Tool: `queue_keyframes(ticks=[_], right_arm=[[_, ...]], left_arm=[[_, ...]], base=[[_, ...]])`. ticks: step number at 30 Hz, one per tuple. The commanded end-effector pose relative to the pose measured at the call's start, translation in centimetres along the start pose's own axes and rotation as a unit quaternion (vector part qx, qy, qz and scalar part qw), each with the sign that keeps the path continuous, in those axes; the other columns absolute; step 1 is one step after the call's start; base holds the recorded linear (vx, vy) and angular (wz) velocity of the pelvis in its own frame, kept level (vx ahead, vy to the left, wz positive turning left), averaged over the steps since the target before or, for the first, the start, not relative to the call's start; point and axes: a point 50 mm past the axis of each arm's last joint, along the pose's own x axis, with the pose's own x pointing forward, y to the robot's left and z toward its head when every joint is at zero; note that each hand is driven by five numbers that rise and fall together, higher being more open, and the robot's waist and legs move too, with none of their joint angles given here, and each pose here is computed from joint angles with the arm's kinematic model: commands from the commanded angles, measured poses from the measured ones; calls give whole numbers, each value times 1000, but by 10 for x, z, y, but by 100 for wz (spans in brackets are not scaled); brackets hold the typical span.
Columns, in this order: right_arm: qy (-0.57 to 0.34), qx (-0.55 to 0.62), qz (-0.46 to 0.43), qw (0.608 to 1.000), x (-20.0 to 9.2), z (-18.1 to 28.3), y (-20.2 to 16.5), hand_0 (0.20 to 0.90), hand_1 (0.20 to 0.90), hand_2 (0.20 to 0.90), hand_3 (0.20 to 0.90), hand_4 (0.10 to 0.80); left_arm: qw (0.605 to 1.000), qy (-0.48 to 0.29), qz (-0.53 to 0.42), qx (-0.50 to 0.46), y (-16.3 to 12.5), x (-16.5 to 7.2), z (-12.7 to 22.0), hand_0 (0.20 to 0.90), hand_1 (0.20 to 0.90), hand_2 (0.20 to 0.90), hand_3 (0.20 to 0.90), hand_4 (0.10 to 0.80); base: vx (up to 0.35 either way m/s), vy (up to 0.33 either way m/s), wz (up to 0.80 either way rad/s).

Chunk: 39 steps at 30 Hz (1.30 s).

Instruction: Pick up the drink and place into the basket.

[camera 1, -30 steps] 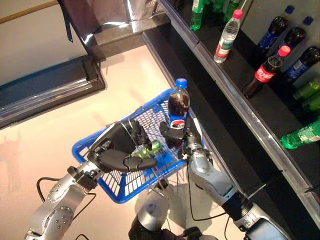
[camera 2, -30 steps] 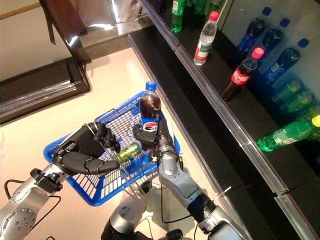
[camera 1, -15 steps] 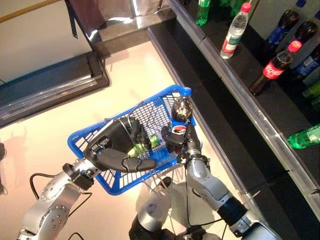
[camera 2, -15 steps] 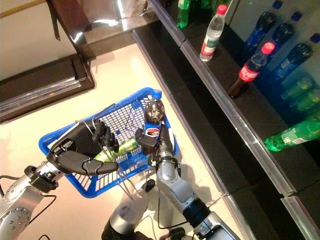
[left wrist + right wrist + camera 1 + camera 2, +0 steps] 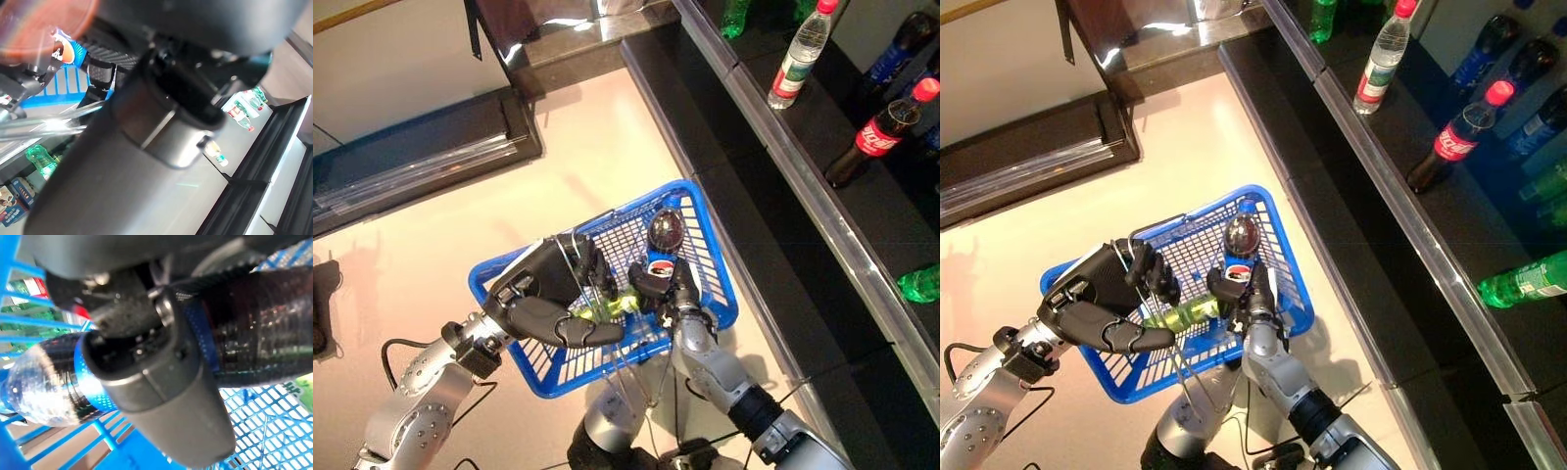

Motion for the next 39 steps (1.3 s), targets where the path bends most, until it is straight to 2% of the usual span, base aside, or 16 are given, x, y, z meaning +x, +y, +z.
queue_keyframes(ticks=[1, 6, 10, 14, 15, 16, 17, 18, 29, 33, 39], right_arm=[[-108, 38, 172, 978, -17, 55, 83, 300, 300, 300, 200, 100], [-62, 113, 184, 975, -17, 45, 91, 300, 300, 300, 200, 100], [4, 258, 200, 945, -9, 43, 93, 300, 300, 300, 200, 100], [49, 347, 217, 911, -2, 44, 96, 300, 300, 300, 200, 100], [67, 369, 220, 901, -1, 43, 97, 361, 361, 361, 271, 171], [72, 373, 222, 898, 1, 44, 97, 648, 648, 648, 606, 506], [72, 373, 222, 898, 1, 44, 97, 846, 846, 846, 837, 737], [85, 382, 224, 893, 6, 44, 94, 900, 900, 900, 900, 800], [82, 437, 183, 877, 21, 53, 74, 900, 900, 900, 900, 800], [75, 435, 191, 877, 17, 58, 90, 900, 900, 900, 900, 800], [69, 370, 220, 900, 10, 55, 95, 900, 900, 900, 900, 800]], left_arm=[[939, -255, -197, 124, -62, 24, 80, 300, 300, 300, 200, 100], [934, -253, -215, 135, -66, 26, 80, 300, 300, 300, 200, 100], [933, -249, -221, 137, -65, 30, 82, 300, 300, 300, 200, 100], [935, -243, -221, 134, -63, 34, 83, 300, 300, 300, 200, 100], [935, -242, -221, 134, -62, 33, 84, 300, 300, 300, 200, 100], [935, -241, -222, 134, -62, 34, 85, 300, 300, 300, 200, 100], [935, -241, -222, 134, -62, 34, 85, 300, 300, 300, 200, 100], [936, -238, -221, 134, -60, 34, 86, 300, 300, 300, 200, 100], [941, -237, -202, 128, -53, 33, 89, 300, 300, 300, 200, 100], [948, -234, -172, 132, -55, 61, 80, 300, 300, 300, 200, 100], [957, -249, -97, 116, -58, 97, 78, 300, 300, 300, 200, 100]], base=[[0, 0, 0], [-7, -2, 9], [3, 7, 5], [25, 6, 4], [42, 9, 5], [0, 0, 0], [37, 15, 1], [41, 24, 0], [20, 15, 0], [61, 0, -1], [18, 39, -16]])
